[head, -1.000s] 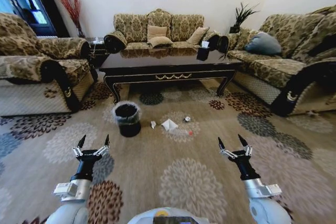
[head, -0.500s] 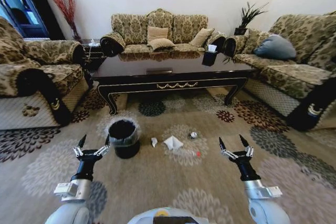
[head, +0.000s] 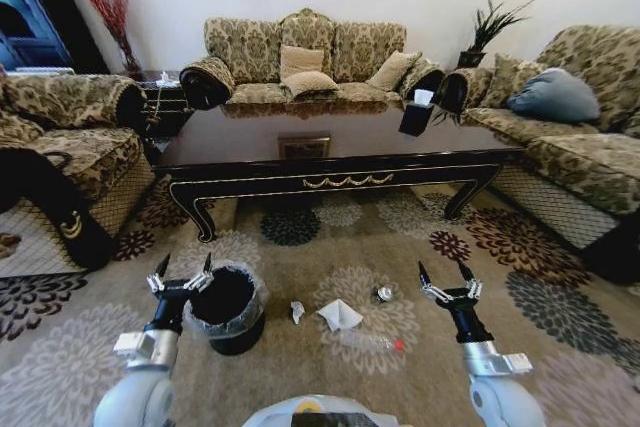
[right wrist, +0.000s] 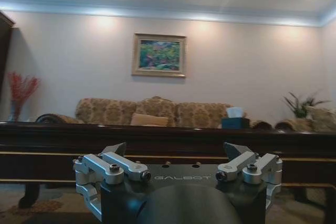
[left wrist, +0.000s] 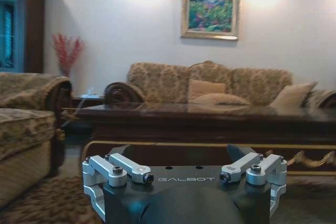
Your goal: Move to the front of the table and pick up the trash from the floor, then place it into the trash bin.
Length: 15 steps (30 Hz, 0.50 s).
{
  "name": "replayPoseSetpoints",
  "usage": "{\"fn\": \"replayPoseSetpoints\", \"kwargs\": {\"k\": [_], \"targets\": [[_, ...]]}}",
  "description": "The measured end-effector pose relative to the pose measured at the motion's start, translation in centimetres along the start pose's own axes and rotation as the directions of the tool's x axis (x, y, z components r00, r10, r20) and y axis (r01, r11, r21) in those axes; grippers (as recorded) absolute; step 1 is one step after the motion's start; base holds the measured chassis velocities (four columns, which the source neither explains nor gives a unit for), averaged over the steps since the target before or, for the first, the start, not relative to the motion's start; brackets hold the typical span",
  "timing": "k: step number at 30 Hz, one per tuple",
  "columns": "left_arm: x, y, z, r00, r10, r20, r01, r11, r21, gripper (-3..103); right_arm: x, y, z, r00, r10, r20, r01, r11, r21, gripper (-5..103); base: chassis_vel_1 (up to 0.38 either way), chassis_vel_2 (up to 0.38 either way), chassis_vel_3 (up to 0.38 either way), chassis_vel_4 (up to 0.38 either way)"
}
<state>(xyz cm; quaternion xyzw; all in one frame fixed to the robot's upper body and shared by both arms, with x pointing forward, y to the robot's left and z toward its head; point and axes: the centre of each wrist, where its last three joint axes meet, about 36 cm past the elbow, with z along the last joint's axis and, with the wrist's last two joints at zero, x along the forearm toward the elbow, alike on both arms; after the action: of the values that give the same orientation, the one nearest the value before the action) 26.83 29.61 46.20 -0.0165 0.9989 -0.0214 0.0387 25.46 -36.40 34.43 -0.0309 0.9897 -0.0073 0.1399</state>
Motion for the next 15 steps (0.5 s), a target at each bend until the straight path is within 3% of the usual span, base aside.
{"fn": "replayPoseSetpoints", "kwargs": {"k": [4,5,9,10,13,14,15], "targets": [[-1.3,-1.5,-3.8,0.998,-0.006,-0.061,0.013,0.992,0.123,100,1.2,0.3,1.7,0.998,0.065,-0.026,-0.066,0.997,-0.038,100,0.021,-0.031,-0.021,0.023],[-1.3,-1.5,-3.8,0.998,-0.006,-0.061,0.013,0.992,0.123,100,1.2,0.3,1.7,0.998,0.065,-0.026,-0.066,0.997,-0.038,100,0.000,0.000,0.000,0.000],[-2.6,-1.8,-7.1,0.971,-0.001,-0.239,0.055,0.975,0.217,100,3.1,0.4,2.4,0.994,0.092,-0.058,-0.095,0.994,-0.058,100,0.000,0.000,0.000,0.000],[-2.6,-1.8,-7.1,0.971,-0.001,-0.239,0.055,0.975,0.217,100,3.1,0.4,2.4,0.994,0.092,-0.058,-0.095,0.994,-0.058,100,0.000,0.000,0.000,0.000],[-2.8,-2.0,-9.5,0.921,0.044,-0.386,0.055,0.969,0.241,100,4.1,0.2,2.9,0.993,0.095,-0.066,-0.098,0.994,-0.047,100,0.000,0.000,0.000,0.000],[-2.8,-2.0,-9.5,0.921,0.044,-0.386,0.055,0.969,0.241,100,4.1,0.2,2.9,0.993,0.095,-0.066,-0.098,0.994,-0.047,100,0.000,0.000,0.000,0.000],[-2.6,-2.2,-10.3,0.900,0.061,-0.431,0.058,0.965,0.257,100,4.1,0.3,3.1,0.993,0.099,-0.064,-0.102,0.994,-0.047,100,0.000,0.000,0.000,0.000]]}}
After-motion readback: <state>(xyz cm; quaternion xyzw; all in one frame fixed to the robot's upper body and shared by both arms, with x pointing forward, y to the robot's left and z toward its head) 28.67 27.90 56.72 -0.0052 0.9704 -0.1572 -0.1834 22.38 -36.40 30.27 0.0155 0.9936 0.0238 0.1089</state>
